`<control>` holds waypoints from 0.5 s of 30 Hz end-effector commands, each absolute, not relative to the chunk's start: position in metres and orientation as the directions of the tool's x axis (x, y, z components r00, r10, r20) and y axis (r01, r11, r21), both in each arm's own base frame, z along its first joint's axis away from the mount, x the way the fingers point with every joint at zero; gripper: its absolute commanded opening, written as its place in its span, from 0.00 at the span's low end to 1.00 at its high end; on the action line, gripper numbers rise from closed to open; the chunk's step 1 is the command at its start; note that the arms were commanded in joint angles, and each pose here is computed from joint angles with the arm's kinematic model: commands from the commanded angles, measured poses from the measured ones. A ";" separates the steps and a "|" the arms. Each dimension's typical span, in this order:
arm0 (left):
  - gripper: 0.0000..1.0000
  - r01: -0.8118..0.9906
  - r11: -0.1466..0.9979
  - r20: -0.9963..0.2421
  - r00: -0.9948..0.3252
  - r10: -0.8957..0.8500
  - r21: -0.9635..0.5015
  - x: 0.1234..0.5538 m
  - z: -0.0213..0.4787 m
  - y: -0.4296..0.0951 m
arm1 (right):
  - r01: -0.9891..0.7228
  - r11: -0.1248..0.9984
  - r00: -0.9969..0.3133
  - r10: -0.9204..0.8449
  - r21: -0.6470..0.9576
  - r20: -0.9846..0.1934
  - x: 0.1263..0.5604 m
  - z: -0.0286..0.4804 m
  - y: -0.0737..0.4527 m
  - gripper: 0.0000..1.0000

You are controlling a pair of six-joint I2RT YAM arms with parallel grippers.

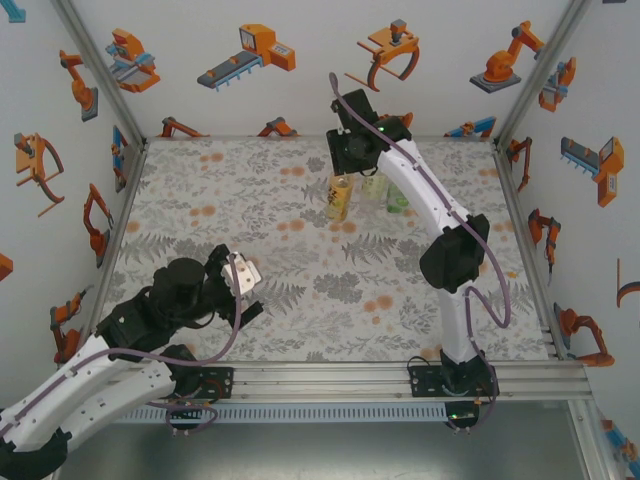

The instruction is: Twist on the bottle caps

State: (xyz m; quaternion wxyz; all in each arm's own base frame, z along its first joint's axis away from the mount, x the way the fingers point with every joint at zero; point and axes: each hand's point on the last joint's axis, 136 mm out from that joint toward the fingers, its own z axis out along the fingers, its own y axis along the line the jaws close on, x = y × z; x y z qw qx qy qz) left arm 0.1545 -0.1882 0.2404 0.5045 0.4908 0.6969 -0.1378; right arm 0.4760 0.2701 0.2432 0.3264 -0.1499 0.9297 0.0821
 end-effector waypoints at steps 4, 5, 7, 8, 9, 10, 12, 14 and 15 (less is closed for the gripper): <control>0.97 0.815 0.502 -0.838 -0.039 0.545 0.288 0.156 0.234 -0.185 | -0.335 0.939 -0.758 -0.222 0.075 -0.614 0.472 0.245 0.270 0.53; 0.97 0.815 0.503 -0.839 -0.038 0.542 0.288 0.156 0.235 -0.185 | -0.334 0.939 -0.755 -0.217 0.079 -0.619 0.472 0.247 0.269 0.54; 0.97 0.814 0.504 -0.838 -0.038 0.544 0.290 0.157 0.235 -0.186 | -0.334 0.939 -0.748 -0.209 0.085 -0.630 0.471 0.255 0.269 0.55; 0.97 0.812 0.507 -0.839 -0.038 0.542 0.291 0.158 0.235 -0.186 | -0.335 0.938 -0.744 -0.206 0.087 -0.636 0.470 0.259 0.269 0.56; 0.97 0.812 0.507 -0.839 -0.039 0.542 0.290 0.159 0.234 -0.187 | -0.336 0.938 -0.739 -0.203 0.090 -0.642 0.469 0.264 0.268 0.57; 0.97 0.810 0.510 -0.841 -0.040 0.540 0.289 0.160 0.234 -0.187 | -0.336 0.938 -0.735 -0.200 0.091 -0.647 0.468 0.268 0.267 0.57; 0.97 0.804 0.520 -0.844 -0.044 0.535 0.288 0.163 0.232 -0.189 | -0.334 0.938 -0.725 -0.197 0.088 -0.660 0.464 0.278 0.263 0.59; 0.97 0.792 0.536 -0.846 -0.046 0.531 0.292 0.168 0.230 -0.190 | -0.330 0.941 -0.715 -0.199 0.073 -0.670 0.459 0.287 0.257 0.64; 0.97 0.782 0.548 -0.846 -0.051 0.531 0.296 0.172 0.227 -0.191 | -0.326 0.943 -0.709 -0.202 0.060 -0.676 0.456 0.291 0.252 0.68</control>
